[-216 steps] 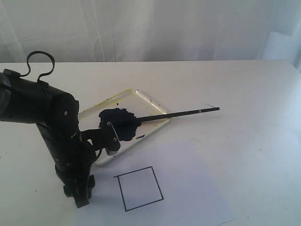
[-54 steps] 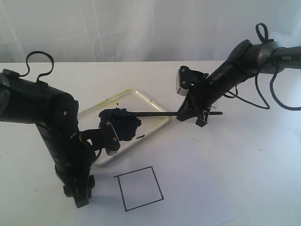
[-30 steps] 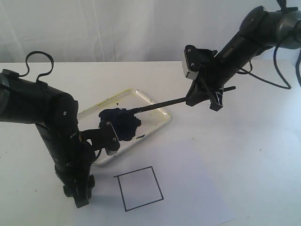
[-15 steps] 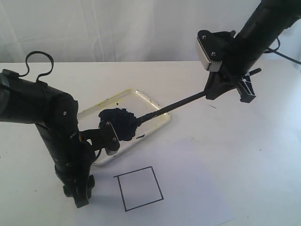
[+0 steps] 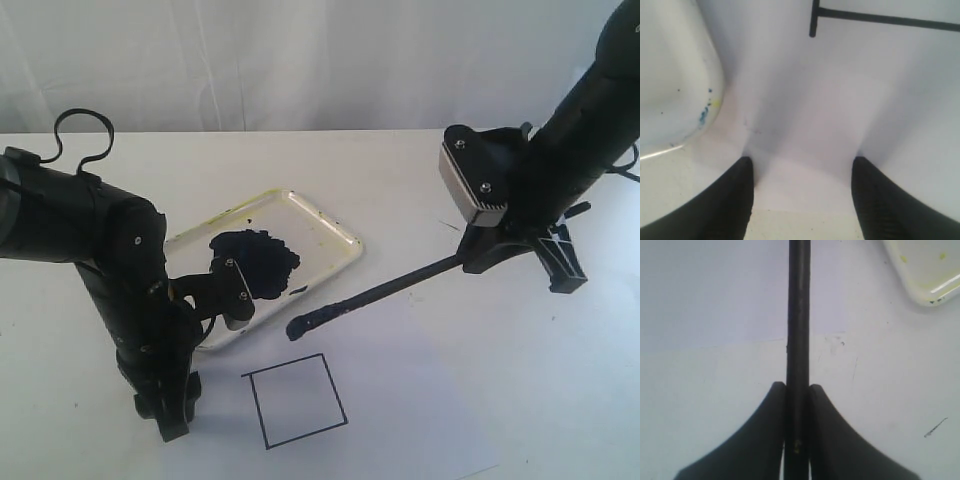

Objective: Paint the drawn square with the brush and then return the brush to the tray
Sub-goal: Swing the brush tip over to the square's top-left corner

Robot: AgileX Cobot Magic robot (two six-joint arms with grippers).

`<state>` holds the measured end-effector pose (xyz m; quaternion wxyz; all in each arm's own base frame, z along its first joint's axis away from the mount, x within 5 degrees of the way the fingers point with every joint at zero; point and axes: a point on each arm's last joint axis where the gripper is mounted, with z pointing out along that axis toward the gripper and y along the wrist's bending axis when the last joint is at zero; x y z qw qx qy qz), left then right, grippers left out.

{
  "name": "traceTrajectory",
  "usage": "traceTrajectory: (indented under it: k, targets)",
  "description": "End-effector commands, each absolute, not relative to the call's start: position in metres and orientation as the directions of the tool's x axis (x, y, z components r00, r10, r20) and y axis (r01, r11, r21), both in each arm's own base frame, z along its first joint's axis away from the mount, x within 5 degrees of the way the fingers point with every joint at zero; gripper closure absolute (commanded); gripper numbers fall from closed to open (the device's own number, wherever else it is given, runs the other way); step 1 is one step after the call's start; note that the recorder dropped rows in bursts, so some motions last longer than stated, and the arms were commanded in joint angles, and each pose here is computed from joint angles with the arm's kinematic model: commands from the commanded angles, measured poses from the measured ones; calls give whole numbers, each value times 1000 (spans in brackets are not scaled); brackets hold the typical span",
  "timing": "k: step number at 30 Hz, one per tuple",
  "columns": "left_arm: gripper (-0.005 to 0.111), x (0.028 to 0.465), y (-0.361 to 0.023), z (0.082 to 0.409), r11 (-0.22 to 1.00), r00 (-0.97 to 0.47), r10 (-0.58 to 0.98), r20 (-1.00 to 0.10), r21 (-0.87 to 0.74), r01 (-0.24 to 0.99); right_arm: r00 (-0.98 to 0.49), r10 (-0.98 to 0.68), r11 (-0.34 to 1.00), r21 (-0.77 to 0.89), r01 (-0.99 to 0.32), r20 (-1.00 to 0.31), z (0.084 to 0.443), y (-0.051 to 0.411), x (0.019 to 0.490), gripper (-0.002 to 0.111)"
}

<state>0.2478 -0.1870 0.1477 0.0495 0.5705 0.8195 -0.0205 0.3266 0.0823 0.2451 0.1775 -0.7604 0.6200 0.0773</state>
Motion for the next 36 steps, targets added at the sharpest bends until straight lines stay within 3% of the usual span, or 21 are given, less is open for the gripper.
traceTrajectory:
  k: [1,6,36]
  targets:
    - [45,244,-187,142,354,-352,931,-93,4,935,259,-902,-206,-181,-962,-346,245,94,315,108]
    - [45,244,-187,142,354,-352,931,-92,3,935,323,-886,-278,-175,-944,-333,239,104,308,108]
    - [45,244,-187,142,352,-350,932,-92,3,936,406,-859,-358,-203,-912,-313,221,128,311,108]
